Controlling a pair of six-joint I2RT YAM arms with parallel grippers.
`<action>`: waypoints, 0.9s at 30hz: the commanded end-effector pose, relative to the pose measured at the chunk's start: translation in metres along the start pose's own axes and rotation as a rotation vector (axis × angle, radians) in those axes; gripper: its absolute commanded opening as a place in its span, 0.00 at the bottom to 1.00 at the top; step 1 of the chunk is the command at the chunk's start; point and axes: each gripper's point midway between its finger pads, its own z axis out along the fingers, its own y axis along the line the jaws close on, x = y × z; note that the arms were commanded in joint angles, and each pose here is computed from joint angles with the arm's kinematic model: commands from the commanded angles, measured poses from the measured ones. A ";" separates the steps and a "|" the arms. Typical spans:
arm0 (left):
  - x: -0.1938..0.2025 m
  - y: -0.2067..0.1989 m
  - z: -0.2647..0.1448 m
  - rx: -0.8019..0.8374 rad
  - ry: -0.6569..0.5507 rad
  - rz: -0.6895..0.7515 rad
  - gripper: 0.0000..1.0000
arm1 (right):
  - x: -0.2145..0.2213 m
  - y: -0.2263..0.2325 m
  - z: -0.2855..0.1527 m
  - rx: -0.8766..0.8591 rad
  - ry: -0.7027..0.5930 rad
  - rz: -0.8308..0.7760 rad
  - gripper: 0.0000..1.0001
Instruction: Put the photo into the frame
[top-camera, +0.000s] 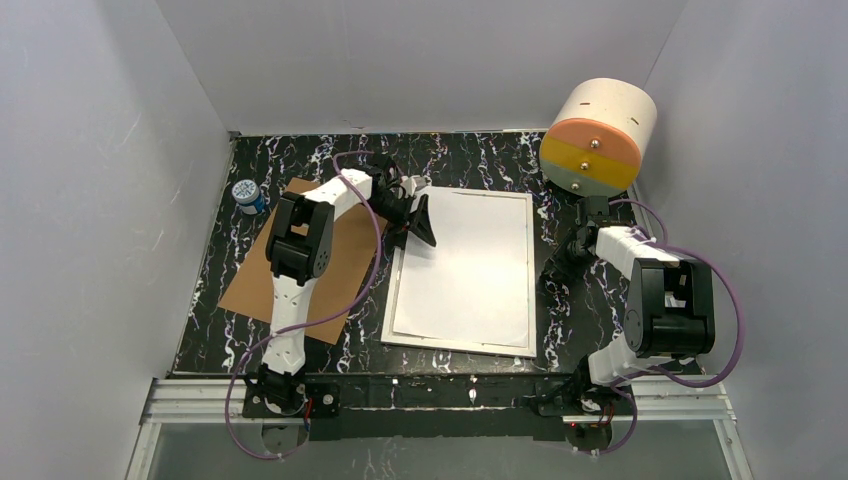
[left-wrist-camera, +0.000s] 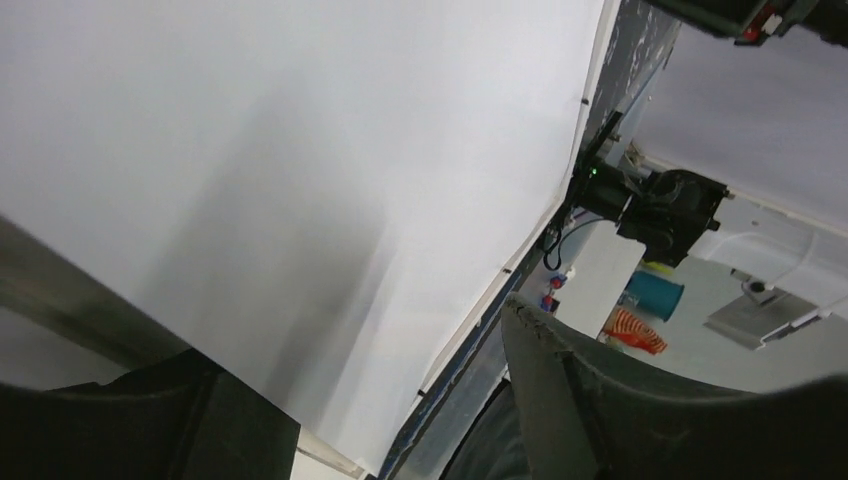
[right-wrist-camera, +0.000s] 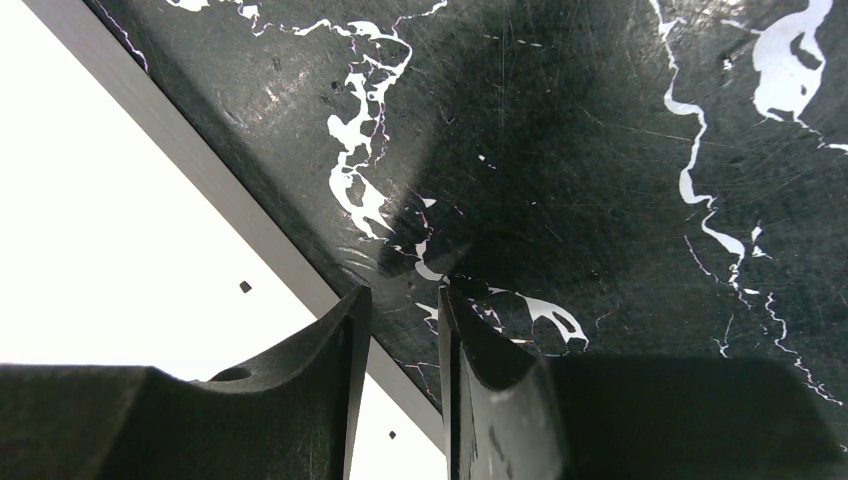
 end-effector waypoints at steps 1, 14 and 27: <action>-0.013 -0.019 -0.016 -0.040 -0.082 0.010 0.69 | 0.023 -0.019 0.018 0.068 0.085 0.002 0.39; -0.018 -0.001 -0.070 -0.439 -0.159 -0.037 0.85 | 0.000 -0.005 -0.003 0.050 0.014 -0.034 0.41; -0.021 0.048 -0.138 -0.680 -0.368 -0.160 0.88 | 0.005 0.043 -0.007 -0.178 0.104 -0.108 0.45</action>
